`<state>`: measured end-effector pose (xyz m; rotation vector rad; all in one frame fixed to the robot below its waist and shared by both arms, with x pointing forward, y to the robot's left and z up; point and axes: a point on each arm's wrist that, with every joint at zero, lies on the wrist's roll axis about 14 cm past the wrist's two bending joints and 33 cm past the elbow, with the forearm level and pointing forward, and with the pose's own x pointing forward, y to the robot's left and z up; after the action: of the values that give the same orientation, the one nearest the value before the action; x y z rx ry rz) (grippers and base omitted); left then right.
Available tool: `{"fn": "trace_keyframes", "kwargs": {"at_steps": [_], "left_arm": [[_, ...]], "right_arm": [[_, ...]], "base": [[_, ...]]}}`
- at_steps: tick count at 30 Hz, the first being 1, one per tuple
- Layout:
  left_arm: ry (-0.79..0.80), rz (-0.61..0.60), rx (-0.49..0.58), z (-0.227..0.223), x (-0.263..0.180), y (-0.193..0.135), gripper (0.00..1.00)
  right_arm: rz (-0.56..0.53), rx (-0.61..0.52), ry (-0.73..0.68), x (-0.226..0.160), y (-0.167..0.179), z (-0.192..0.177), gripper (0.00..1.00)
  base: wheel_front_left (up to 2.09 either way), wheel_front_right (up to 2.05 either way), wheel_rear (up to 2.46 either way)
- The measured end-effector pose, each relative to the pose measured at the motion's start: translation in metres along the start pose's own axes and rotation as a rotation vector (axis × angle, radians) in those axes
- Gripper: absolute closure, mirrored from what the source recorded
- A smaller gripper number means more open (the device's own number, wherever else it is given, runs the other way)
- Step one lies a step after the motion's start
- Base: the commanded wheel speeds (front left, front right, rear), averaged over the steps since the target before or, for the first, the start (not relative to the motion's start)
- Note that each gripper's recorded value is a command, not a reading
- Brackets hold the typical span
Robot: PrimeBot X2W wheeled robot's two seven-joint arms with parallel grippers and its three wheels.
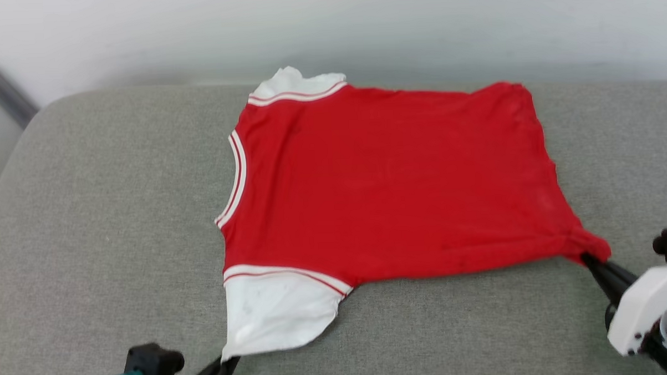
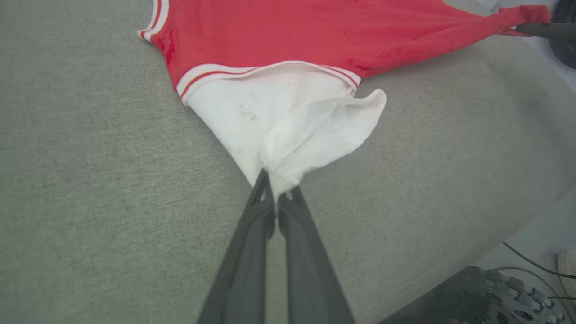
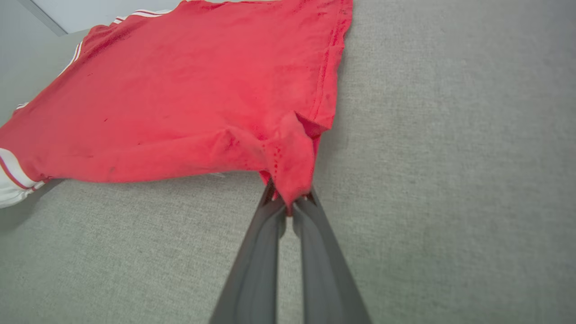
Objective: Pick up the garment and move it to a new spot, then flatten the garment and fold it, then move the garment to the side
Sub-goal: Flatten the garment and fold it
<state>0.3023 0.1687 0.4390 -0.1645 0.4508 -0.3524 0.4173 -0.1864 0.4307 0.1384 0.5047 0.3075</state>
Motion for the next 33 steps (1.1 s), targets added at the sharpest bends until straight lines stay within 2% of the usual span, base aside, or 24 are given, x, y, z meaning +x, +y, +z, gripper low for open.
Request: {"fn": "trace_keyframes", "kwargs": {"at_steps": [7,13,16,22,33], "left_arm": [[0.150,-0.052,-0.090,-0.040,-0.036,-0.028,1.00],[0.187,-0.092,-0.097,-0.045,-0.044,-0.039,1.00],[0.146,-0.097,-0.105,-0.034,-0.039,-0.040,1.00],[-0.008,-0.102,-0.028,0.015,-0.019,-0.025,1.00],[-0.181,-0.075,0.097,0.082,0.031,0.007,1.00]], "right_arm": [[-0.023,0.058,0.071,-0.045,-0.009,-0.023,1.00],[-0.026,0.083,0.126,-0.064,-0.007,-0.040,1.00],[-0.020,0.102,0.111,-0.065,-0.004,-0.035,1.00],[-0.004,0.116,0.103,-0.062,0.000,-0.025,1.00],[0.013,0.065,0.139,-0.029,0.000,-0.005,1.00]], "base": [[0.00,0.00,0.00],[0.00,0.00,0.00],[0.00,0.00,0.00],[0.00,0.00,0.00],[0.00,0.00,0.00]]}}
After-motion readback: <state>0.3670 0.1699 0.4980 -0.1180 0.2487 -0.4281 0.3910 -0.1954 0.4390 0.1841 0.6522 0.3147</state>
